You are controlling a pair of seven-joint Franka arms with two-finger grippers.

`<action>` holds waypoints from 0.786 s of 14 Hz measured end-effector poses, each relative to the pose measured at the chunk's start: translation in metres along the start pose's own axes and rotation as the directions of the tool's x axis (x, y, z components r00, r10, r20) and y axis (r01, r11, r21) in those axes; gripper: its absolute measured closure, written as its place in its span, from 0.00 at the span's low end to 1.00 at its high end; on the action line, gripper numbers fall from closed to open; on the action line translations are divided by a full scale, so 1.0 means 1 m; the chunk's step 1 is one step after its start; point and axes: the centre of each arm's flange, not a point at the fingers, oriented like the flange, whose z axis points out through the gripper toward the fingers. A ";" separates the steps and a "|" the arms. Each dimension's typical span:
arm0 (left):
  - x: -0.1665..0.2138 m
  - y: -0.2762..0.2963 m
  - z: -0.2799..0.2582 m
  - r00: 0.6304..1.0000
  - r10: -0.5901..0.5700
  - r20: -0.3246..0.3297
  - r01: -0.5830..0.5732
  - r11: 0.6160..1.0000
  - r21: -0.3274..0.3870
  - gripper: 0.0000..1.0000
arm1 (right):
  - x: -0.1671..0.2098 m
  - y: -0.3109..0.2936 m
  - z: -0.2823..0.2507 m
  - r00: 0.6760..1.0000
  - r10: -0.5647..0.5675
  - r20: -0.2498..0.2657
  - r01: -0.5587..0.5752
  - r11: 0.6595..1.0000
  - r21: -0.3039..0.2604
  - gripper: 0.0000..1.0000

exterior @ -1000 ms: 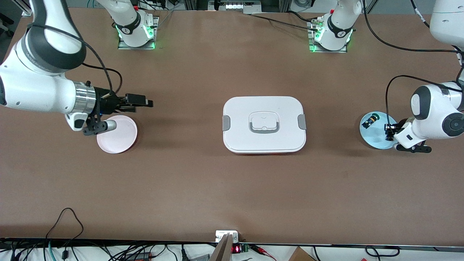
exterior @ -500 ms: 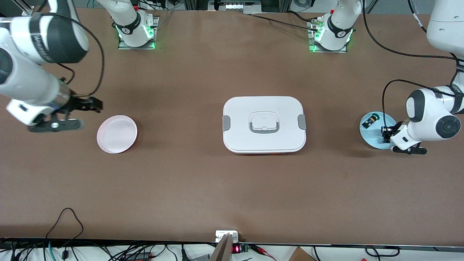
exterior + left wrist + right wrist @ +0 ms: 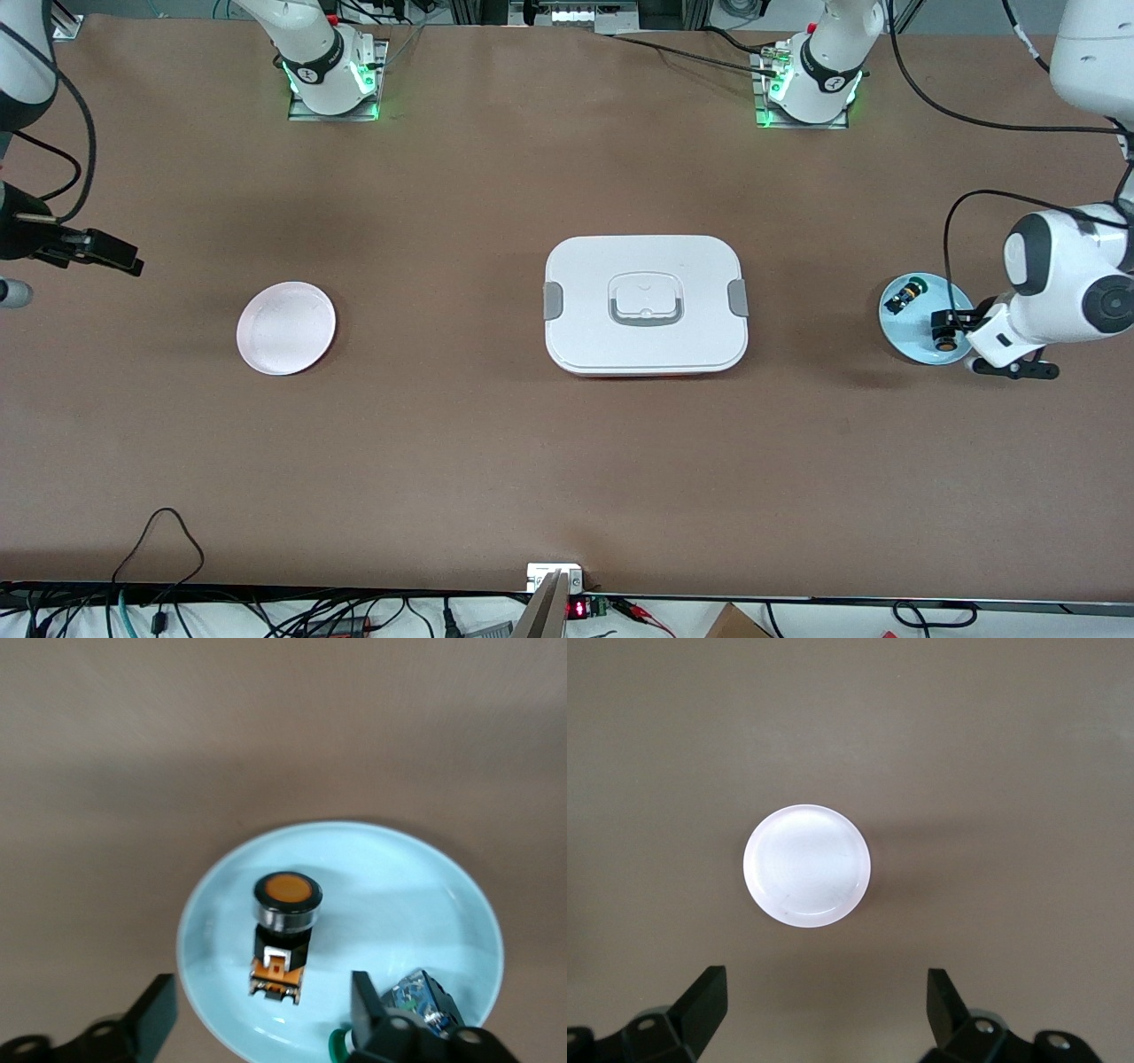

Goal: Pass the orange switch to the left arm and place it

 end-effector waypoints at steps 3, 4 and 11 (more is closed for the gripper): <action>-0.003 0.015 -0.090 0.999 0.009 -0.054 -0.008 1.000 0.025 0.00 | -0.017 -0.009 0.009 1.000 -0.013 -0.008 0.013 1.000 0.006 0.00; -0.008 0.025 -0.128 0.996 -0.003 -0.087 0.003 1.000 0.001 0.00 | -0.023 -0.008 0.006 1.000 -0.012 -0.005 0.012 1.000 0.008 0.00; -0.086 0.075 -0.323 0.974 -0.073 -0.217 0.047 0.991 -0.123 0.00 | -0.035 -0.003 -0.028 1.000 -0.010 -0.029 0.010 1.000 0.013 0.00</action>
